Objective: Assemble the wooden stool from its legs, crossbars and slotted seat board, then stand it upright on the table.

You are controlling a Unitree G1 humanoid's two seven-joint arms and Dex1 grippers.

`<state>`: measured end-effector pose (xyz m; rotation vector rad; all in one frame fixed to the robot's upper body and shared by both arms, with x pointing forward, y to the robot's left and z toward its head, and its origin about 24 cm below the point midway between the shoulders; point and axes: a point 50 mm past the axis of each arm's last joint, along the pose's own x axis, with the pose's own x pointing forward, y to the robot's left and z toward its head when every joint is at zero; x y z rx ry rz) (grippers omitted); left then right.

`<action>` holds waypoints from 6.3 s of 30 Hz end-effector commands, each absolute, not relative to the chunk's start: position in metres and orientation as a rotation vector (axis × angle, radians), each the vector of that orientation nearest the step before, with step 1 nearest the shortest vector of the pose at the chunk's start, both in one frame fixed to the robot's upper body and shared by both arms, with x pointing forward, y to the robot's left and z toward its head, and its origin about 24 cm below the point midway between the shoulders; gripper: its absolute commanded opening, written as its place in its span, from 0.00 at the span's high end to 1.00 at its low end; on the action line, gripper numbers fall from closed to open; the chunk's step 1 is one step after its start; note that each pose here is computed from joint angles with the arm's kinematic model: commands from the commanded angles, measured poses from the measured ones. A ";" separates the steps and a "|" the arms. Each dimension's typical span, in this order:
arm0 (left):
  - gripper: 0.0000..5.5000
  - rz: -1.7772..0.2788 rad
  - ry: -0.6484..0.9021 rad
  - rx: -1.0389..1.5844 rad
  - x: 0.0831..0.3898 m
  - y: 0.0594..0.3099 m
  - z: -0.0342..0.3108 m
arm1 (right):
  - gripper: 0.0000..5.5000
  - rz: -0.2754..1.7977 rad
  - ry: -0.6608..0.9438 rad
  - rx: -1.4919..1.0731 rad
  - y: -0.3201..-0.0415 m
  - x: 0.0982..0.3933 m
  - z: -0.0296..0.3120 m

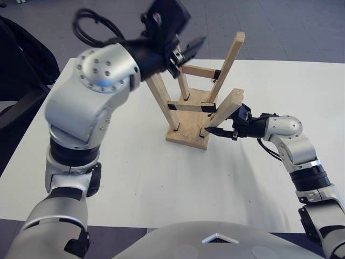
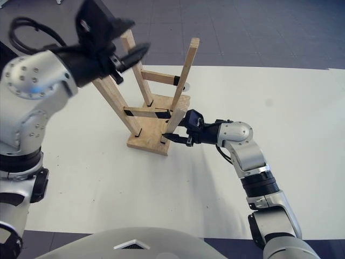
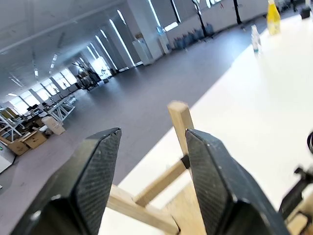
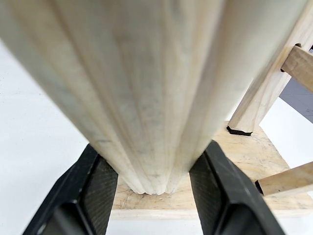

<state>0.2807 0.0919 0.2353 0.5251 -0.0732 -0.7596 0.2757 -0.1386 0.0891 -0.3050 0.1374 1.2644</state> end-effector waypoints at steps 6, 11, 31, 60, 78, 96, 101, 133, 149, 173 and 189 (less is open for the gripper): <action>0.55 -0.792 0.136 0.749 0.283 0.086 0.159 | 0.63 1.241 0.282 -0.266 -0.141 0.269 0.064; 0.55 -0.819 0.171 0.793 0.277 0.086 0.148 | 0.63 1.230 0.280 -0.256 -0.143 0.270 0.063; 0.55 -0.738 0.242 0.775 0.275 0.103 0.125 | 0.63 1.234 0.321 -0.163 -0.170 0.253 0.029; 0.55 -0.089 -0.862 0.584 0.251 0.162 0.316 | 0.63 1.239 0.415 -0.316 -0.153 0.254 0.052; 0.71 -0.413 -0.057 0.253 0.262 0.201 0.115 | 0.63 1.255 0.406 -0.315 -0.151 0.250 0.054; 0.71 -0.388 0.203 0.508 0.244 0.235 0.055 | 0.63 1.248 0.398 -0.313 -0.148 0.254 0.055; 0.71 -0.424 0.231 0.495 0.245 0.215 0.045 | 0.63 1.225 0.290 -0.337 -0.141 0.266 0.067; 0.71 -0.609 0.431 0.446 0.248 0.165 0.027 | 0.51 0.983 0.399 -0.365 -0.155 0.311 0.048; 0.71 -0.574 0.425 0.392 0.250 0.156 0.031 | 0.51 0.397 0.052 0.055 -0.195 0.353 0.163; 0.71 -0.532 0.430 0.390 0.243 0.162 0.030 | 0.70 0.887 -0.126 0.200 -0.122 0.276 0.248; 0.71 -0.530 0.439 0.379 0.239 0.161 0.028 | 0.70 0.959 -0.326 0.300 -0.118 0.274 0.269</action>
